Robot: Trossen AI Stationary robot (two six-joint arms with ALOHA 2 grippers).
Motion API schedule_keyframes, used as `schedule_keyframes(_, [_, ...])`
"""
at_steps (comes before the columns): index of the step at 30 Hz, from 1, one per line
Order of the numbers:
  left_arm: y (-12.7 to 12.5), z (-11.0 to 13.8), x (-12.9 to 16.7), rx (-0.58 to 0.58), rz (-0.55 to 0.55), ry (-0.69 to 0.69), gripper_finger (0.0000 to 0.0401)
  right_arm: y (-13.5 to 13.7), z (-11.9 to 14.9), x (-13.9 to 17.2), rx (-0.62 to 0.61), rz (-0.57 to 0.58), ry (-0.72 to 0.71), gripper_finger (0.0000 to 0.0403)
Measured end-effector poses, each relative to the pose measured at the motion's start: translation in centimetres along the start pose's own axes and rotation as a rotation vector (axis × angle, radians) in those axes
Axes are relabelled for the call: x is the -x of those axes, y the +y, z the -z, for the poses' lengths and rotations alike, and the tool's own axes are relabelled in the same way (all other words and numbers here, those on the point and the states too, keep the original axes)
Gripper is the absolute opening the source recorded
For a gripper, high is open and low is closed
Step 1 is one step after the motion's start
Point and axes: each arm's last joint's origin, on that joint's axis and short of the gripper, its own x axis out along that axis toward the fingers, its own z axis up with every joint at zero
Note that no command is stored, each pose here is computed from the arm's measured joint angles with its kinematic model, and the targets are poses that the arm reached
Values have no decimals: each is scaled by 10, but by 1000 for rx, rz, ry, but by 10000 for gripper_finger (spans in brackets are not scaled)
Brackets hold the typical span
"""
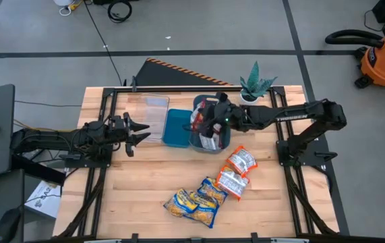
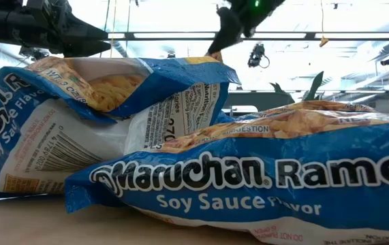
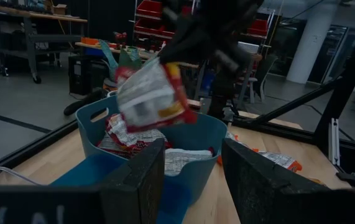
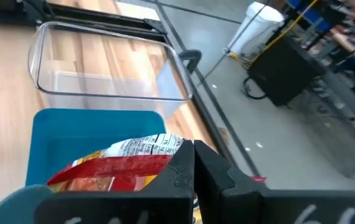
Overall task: Sort Maruchan noodles
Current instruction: Put the red noodle pack into the green bin, then put the blue noodle pack into the blue bin
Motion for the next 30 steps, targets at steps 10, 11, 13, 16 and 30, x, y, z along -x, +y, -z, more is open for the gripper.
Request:
schedule_keyframes(10, [0,0,0,0,-1,0,167,9,69,-26,-137,-157,78,8])
schedule_keyframes(11, [0,0,0,0,-1,0,167,11,74,-26,-154,-173,93,11])
schedule_keyframes(13, [0,0,0,0,-1,0,167,16,81,-24,-177,-207,137,17])
schedule_keyframes(16, [0,0,0,0,-1,0,167,24,84,-19,-183,-258,211,25])
schedule_keyframes(30, [0,0,0,-2,-9,-2,167,20,59,15,-165,-299,547,41])
